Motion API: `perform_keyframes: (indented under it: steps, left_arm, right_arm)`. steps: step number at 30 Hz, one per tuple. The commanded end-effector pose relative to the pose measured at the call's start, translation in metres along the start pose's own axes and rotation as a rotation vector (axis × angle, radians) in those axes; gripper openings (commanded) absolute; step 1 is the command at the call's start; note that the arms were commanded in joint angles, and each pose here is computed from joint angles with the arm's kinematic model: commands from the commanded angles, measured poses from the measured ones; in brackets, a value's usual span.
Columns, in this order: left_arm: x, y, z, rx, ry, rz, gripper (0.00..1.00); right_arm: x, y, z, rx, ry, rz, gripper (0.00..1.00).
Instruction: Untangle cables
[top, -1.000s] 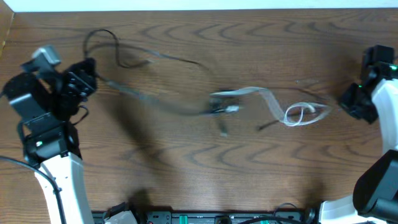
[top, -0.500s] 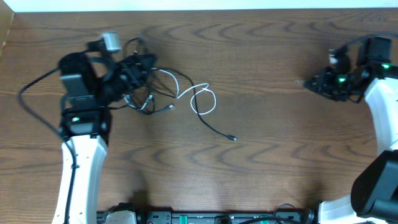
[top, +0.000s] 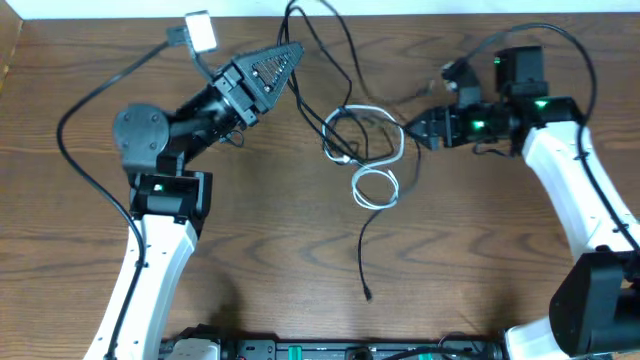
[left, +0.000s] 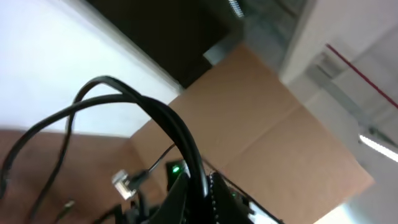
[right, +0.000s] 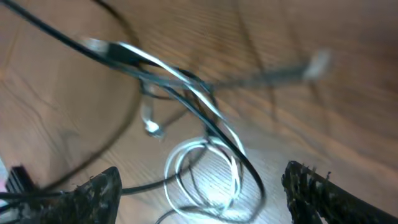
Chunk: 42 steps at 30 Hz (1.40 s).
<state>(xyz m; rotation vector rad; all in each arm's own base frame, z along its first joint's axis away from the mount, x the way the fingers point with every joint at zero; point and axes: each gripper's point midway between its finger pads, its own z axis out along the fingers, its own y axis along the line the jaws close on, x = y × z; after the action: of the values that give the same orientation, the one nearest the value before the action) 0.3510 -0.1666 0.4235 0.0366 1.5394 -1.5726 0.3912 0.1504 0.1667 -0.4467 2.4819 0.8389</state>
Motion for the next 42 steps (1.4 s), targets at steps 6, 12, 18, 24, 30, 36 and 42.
perform_keyframes:
  steps: [6, 12, 18, 24, 30, 36, 42]
  left_arm:
    - [0.029, 0.066, -0.007, -0.247, 0.102, 0.049, 0.07]
    - [0.062, 0.137, -0.040, -0.562, 0.214, 0.089, 0.07]
    - [0.101, 0.168, -0.077, -0.746, 0.372, 0.053, 0.07]
    - [0.116, 0.199, -0.129, -1.038, 0.456, 0.073, 0.08]
    - [0.095, 0.222, -0.184, -1.388, 0.408, 0.166, 0.07]
    - [0.092, 0.222, -0.187, -1.408, 0.396, 0.178, 0.07]
    - [0.092, 0.222, -0.187, -1.408, 0.396, 0.178, 0.08]
  right_arm:
    - [0.011, 0.017, 0.034, 0.110, 0.072, -0.133, 0.82]
    - [0.022, 0.001, 0.078, 0.241, 0.134, -0.199, 0.76]
    - [0.022, -0.021, 0.111, 0.293, 0.129, -0.217, 0.77]
    - [0.021, -0.032, 0.133, 0.292, 0.113, -0.224, 0.75]
    - [0.035, -0.040, 0.142, 0.301, 0.144, -0.111, 0.57]
    - [0.051, -0.040, 0.143, 0.304, 0.198, -0.073, 0.57]
    - [0.066, -0.028, 0.155, 0.272, 0.240, -0.087, 0.55]
